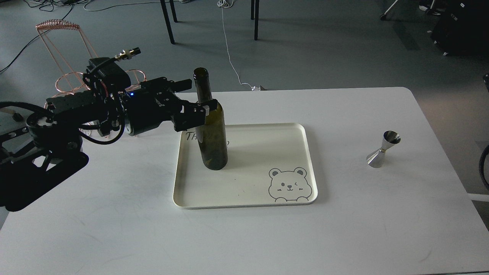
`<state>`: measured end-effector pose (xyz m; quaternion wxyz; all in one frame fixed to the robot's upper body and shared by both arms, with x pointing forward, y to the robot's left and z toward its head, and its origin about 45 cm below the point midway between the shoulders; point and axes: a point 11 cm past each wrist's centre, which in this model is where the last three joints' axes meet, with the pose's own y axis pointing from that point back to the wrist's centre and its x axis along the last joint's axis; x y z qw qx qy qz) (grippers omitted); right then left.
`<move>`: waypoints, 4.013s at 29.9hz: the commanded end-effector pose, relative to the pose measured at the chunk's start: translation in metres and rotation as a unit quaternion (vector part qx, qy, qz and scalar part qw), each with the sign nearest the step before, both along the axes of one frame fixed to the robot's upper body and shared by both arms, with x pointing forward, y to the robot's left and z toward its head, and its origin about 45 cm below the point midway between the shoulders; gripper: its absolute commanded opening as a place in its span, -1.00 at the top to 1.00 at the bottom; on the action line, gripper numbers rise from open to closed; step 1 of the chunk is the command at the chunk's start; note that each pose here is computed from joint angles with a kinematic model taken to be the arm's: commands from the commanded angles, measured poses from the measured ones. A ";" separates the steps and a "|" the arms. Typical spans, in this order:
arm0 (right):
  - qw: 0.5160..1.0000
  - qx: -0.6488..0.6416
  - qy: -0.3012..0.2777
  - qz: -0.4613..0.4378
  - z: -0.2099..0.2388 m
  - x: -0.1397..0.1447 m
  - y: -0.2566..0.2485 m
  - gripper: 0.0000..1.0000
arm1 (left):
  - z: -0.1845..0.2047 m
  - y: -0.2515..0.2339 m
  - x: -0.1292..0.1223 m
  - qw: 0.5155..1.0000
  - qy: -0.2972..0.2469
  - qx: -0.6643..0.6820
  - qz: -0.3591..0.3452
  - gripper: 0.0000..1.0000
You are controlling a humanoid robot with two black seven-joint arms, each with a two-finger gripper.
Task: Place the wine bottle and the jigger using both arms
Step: 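Close the left gripper around the bottle neck, then lift the bottle and swing it over the copper wire rack, then lower the bottle into a slot of the copper rack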
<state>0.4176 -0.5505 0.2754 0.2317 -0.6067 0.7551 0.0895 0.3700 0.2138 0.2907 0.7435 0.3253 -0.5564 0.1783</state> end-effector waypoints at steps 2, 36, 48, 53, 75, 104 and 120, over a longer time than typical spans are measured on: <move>1.000 0.003 -0.004 -0.002 0.002 0.000 -0.001 -0.97 | -0.002 0.001 0.003 1.000 -0.001 -0.001 0.005 -0.72; 1.000 0.010 -0.016 -0.010 0.006 -0.001 -0.004 -0.97 | 0.022 -0.002 -0.006 0.999 -0.042 -0.017 -0.017 0.74; 1.000 0.007 -0.014 -0.013 0.008 -0.003 -0.008 -0.97 | 0.125 0.051 -0.007 0.994 -0.108 -0.016 0.018 0.77; 1.000 0.007 -0.014 -0.012 0.008 -0.002 -0.008 -0.97 | 0.150 0.082 -0.011 0.992 -0.119 -0.002 0.037 0.77; 1.000 0.003 -0.009 -0.013 0.006 -0.003 -0.008 -0.97 | 0.131 0.171 0.044 0.977 -0.102 -0.004 0.188 0.77; 1.000 0.003 -0.008 -0.013 0.005 -0.004 -0.009 -0.97 | 0.103 0.177 0.067 0.975 -0.093 0.008 0.203 0.78; 1.000 0.003 -0.008 -0.013 0.005 -0.004 -0.009 -0.97 | 0.100 0.185 0.071 0.972 -0.111 0.017 0.207 0.77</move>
